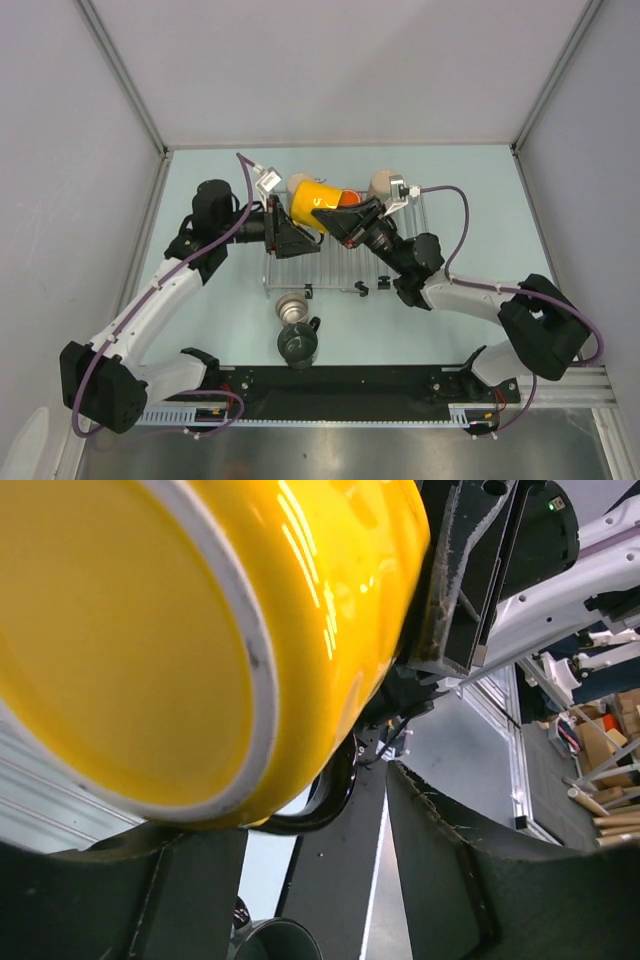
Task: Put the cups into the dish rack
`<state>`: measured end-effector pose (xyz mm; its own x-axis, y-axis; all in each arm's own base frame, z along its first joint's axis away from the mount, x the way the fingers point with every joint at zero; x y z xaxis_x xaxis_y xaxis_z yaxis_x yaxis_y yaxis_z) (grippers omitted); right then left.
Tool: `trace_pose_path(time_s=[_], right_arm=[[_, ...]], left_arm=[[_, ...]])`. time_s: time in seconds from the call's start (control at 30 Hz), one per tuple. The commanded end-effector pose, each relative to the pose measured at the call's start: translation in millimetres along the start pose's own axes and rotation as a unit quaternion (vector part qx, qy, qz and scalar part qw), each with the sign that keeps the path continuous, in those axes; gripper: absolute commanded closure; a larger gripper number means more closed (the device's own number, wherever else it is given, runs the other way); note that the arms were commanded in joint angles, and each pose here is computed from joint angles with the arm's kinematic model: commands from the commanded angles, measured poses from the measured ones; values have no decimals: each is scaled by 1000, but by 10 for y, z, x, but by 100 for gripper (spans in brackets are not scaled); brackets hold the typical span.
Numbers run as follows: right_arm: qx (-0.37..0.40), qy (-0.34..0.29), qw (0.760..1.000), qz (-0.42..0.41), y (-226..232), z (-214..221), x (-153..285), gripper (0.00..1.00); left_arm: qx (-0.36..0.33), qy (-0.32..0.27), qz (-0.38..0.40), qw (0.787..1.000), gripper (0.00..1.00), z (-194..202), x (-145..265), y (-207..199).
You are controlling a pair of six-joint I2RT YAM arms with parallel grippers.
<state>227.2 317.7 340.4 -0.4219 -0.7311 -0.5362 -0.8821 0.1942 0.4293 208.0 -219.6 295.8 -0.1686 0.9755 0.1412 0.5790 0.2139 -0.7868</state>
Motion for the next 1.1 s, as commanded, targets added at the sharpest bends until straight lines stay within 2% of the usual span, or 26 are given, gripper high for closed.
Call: trace_pose_path(time_s=[0.0,0.2,0.37,0.43,0.53,0.57,0.63,0.67,0.7,0.77,0.87,0.93,0.97,1.03,1.07], right_arm=[[-54,0,981,-188,771,34,24,100],[-121,68,973,-185,712,471,49,100],[-136,88,971,-177,758,727,90,100],[-145,100,968,-176,766,838,94,100],[-153,113,968,-166,731,986,112,100],[-156,115,967,-166,733,1010,112,100],[-161,124,967,-157,680,1092,123,100],[-161,125,967,-156,670,1109,123,100],[-160,126,967,-154,661,1120,127,100],[-157,127,968,-151,640,1125,142,100],[-157,126,968,-148,628,1108,161,100],[-160,126,969,-141,597,1105,180,92],[-161,129,969,-136,576,1108,214,82],[-162,129,970,-126,541,1095,263,75],[-162,128,971,-118,496,1056,298,66]], left_arm=[[-80,-30,60,995,40,-262,-14,-357],[-82,-40,61,994,43,-345,26,-399],[-74,-54,60,994,52,-418,58,-367],[-73,-58,58,994,53,-453,60,-350],[-70,-60,60,994,66,-496,71,-359],[-63,-58,62,994,75,-504,63,-351],[-62,-54,66,994,83,-514,65,-361],[-62,-52,68,994,92,-512,65,-364],[-63,-52,68,994,96,-511,69,-374],[-65,-52,66,994,100,-493,71,-354],[-69,-47,62,995,99,-470,74,-335],[-74,-45,57,995,99,-458,84,-321],[-77,-47,53,995,100,-464,88,-313],[-85,-49,44,994,100,-463,109,-295],[-89,-53,37,994,100,-478,119,-285]])
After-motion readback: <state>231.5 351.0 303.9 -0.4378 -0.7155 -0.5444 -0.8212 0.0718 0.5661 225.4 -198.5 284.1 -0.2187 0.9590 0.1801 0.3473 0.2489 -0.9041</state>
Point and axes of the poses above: each gripper's point midway between its finger pads, its own x axis back along the fingers, its own y axis along the line the jaws close on, z = x × y, the point moved 4 cm from there along x, back along the fingers, and after that the axes turned 14 degrees about x, right-handed, at the moved point
